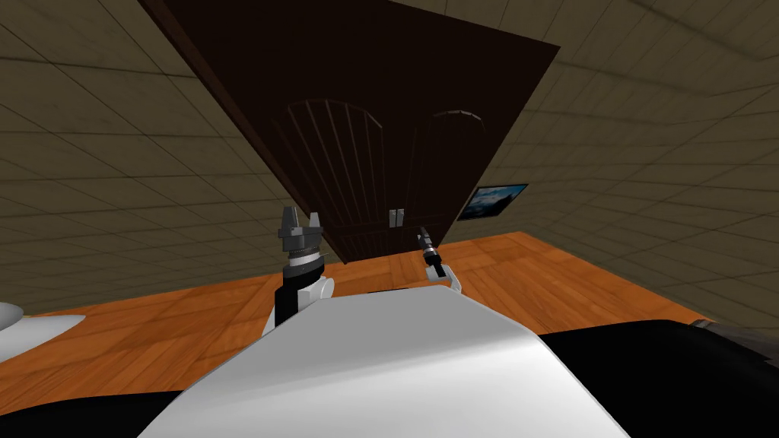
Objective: Pull the door open
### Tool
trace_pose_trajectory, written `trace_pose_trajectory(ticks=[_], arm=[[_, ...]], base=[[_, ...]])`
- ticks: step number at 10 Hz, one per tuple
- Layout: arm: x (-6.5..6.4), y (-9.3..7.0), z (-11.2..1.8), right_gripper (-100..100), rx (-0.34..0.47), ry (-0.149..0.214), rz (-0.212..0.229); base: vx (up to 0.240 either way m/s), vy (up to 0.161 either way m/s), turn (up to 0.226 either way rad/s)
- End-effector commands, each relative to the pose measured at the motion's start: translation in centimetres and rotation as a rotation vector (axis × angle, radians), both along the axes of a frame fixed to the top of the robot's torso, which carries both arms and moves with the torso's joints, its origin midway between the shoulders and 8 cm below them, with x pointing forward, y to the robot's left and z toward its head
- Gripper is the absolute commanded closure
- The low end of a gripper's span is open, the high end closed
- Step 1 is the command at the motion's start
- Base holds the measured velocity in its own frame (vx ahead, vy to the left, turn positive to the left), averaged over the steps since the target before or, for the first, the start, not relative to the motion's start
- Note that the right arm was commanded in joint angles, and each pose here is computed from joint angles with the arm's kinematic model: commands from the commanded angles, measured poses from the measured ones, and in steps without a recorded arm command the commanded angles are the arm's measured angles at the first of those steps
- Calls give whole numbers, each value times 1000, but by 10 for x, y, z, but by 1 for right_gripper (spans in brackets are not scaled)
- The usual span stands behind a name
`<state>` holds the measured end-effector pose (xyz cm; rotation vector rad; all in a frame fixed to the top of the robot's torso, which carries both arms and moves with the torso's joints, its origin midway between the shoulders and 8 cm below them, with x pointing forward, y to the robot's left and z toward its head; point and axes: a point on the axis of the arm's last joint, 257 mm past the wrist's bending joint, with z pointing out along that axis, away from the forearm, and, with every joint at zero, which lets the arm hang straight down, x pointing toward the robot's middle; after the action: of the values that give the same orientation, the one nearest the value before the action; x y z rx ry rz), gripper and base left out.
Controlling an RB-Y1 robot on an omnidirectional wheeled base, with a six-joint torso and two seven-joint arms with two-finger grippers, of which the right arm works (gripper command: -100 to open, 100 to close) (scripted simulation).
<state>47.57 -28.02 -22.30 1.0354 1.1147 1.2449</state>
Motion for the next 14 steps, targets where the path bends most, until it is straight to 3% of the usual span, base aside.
trace_pose_trajectory(ticks=[1,8,10,11,14], arm=[[6,-1,-15,-100,12,36,2],[19,-4,-62,-100,50,146,6],[21,-4,-72,-100,59,168,7],[21,-4,-68,-100,56,161,6],[5,-65,-89,-100,41,209,-83]], base=[[138,32,85],[157,3,71],[190,-14,58],[89,-20,14],[-48,-16,-20]])
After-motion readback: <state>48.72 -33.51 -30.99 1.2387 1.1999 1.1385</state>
